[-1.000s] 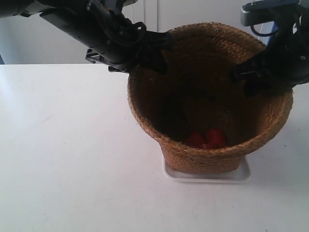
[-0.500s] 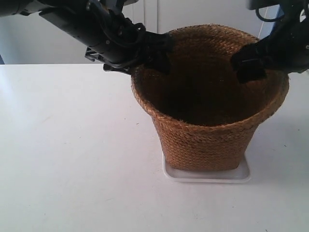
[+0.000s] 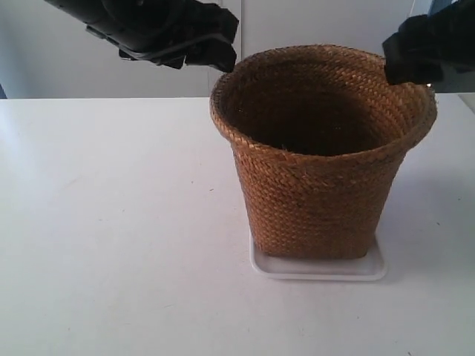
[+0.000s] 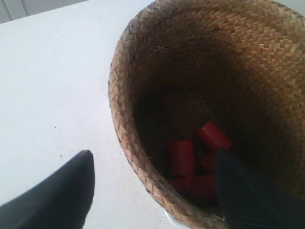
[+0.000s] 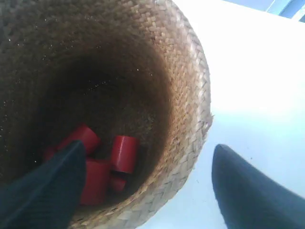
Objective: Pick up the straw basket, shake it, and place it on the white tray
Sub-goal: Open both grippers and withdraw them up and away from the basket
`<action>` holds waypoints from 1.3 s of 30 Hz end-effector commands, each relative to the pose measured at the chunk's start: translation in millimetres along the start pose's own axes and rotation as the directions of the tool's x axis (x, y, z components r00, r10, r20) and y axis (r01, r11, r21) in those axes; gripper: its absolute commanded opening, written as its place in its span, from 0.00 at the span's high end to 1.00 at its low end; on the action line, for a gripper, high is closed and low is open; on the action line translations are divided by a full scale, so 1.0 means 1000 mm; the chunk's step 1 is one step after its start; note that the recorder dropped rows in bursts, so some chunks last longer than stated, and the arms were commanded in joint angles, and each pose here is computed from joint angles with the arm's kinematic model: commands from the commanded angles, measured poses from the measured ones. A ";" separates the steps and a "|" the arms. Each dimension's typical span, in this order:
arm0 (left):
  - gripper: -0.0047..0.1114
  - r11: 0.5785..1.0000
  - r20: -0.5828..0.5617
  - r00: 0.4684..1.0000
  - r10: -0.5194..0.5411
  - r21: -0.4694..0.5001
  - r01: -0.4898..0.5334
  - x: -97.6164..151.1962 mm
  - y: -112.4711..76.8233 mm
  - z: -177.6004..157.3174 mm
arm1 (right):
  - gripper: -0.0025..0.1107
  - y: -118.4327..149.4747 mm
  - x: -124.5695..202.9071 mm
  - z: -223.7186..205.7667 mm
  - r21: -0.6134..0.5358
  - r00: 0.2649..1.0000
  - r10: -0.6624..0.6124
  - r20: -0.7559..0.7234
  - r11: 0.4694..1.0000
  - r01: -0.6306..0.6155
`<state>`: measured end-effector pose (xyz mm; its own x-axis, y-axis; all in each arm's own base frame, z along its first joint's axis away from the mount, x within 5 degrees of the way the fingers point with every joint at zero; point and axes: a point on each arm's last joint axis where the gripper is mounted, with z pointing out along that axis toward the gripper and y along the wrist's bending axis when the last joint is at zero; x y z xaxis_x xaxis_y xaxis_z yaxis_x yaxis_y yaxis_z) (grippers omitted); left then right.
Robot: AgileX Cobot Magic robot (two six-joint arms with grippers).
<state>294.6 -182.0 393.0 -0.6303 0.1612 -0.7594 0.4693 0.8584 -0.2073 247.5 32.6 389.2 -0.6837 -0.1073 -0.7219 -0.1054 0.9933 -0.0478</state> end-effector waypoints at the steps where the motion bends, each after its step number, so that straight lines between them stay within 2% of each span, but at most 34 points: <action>1: 0.33 1.000 0.001 1.000 0.015 0.005 -0.015 -0.001 -0.004 -0.019 | 0.37 -0.002 -0.001 -0.021 0.009 0.998 -0.015 0.068 1.000 0.014; 9: 0.36 0.997 -0.048 0.996 0.074 -0.031 -0.075 0.009 -0.001 -0.032 | 0.39 -0.002 0.008 -0.052 -0.016 0.991 0.011 0.133 1.000 -0.008; 14: 0.55 0.991 -0.092 0.988 0.125 -0.032 -0.129 0.032 0.002 -0.038 | 0.48 -0.002 0.025 -0.070 -0.026 0.981 0.016 0.193 1.000 -0.012; 18: 0.75 0.991 -0.125 0.985 0.120 -0.035 -0.126 0.056 0.006 -0.045 | 0.66 -0.003 0.042 -0.081 -0.030 0.968 0.020 0.250 0.999 -0.013; 19: 0.79 0.992 -0.127 0.985 0.120 -0.035 -0.125 0.061 0.007 -0.046 | 0.72 -0.003 0.047 -0.083 -0.032 0.965 0.021 0.261 0.999 -0.013; 20: 0.92 0.992 -0.116 0.987 0.115 -0.038 -0.121 0.074 0.009 -0.049 | 0.84 -0.003 0.056 -0.086 -0.033 0.959 0.022 0.282 0.999 -0.013; 21: 0.96 0.992 -0.101 0.988 0.115 -0.040 -0.120 0.080 0.010 -0.050 | 0.90 -0.003 0.062 -0.088 -0.033 0.956 0.022 0.293 0.999 -0.013; 22: 0.96 0.993 -0.049 0.993 0.112 -0.043 -0.114 0.090 0.012 -0.054 | 0.98 -0.003 0.074 -0.090 -0.033 0.949 0.018 0.314 0.999 -0.008; 26: 0.96 0.994 0.147 0.983 0.109 -0.046 -0.103 0.113 0.017 -0.070 | 0.98 -0.003 0.106 -0.091 -0.020 0.916 -0.022 0.401 0.999 0.033; 28: 0.96 0.993 0.181 0.977 0.117 -0.049 -0.110 0.128 0.019 -0.078 | 0.98 -0.003 0.124 -0.087 -0.020 0.932 -0.024 0.361 0.999 0.033; 29: 0.96 0.991 0.180 0.974 0.134 -0.052 -0.126 0.135 0.020 -0.081 | 0.98 -0.003 0.133 -0.085 -0.020 0.952 -0.025 0.304 0.999 0.033; 31: 0.96 0.989 0.138 0.980 0.146 -0.052 -0.140 0.150 0.022 -0.086 | 0.98 -0.001 0.145 -0.078 -0.056 0.976 0.058 0.212 0.997 -0.047; 34: 0.96 0.989 0.045 0.989 0.144 -0.046 -0.141 0.161 0.023 -0.088 | 0.98 0.001 0.147 -0.077 -0.097 0.973 0.148 0.176 0.986 -0.133; 35: 0.96 0.989 0.039 0.989 0.143 -0.046 -0.141 0.162 0.023 -0.088 | 0.98 0.003 0.145 -0.078 -0.142 0.947 0.266 0.180 0.960 -0.243; 37: 0.96 0.989 0.038 0.989 0.143 -0.046 -0.141 0.162 0.023 -0.088 | 0.98 0.005 0.139 -0.080 -0.212 0.887 0.408 0.216 0.907 -0.365; 39: 0.96 0.989 0.038 0.989 0.143 -0.046 -0.141 0.162 0.023 -0.088 | 0.98 0.004 0.131 -0.082 -0.263 0.831 0.484 0.274 0.869 -0.419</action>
<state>151.7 -93.5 320.9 -0.5295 0.2547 -0.8092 0.5155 0.8541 -0.0685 94.5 18.0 341.5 -0.5185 0.2549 -0.8162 -0.0124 0.9522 0.3053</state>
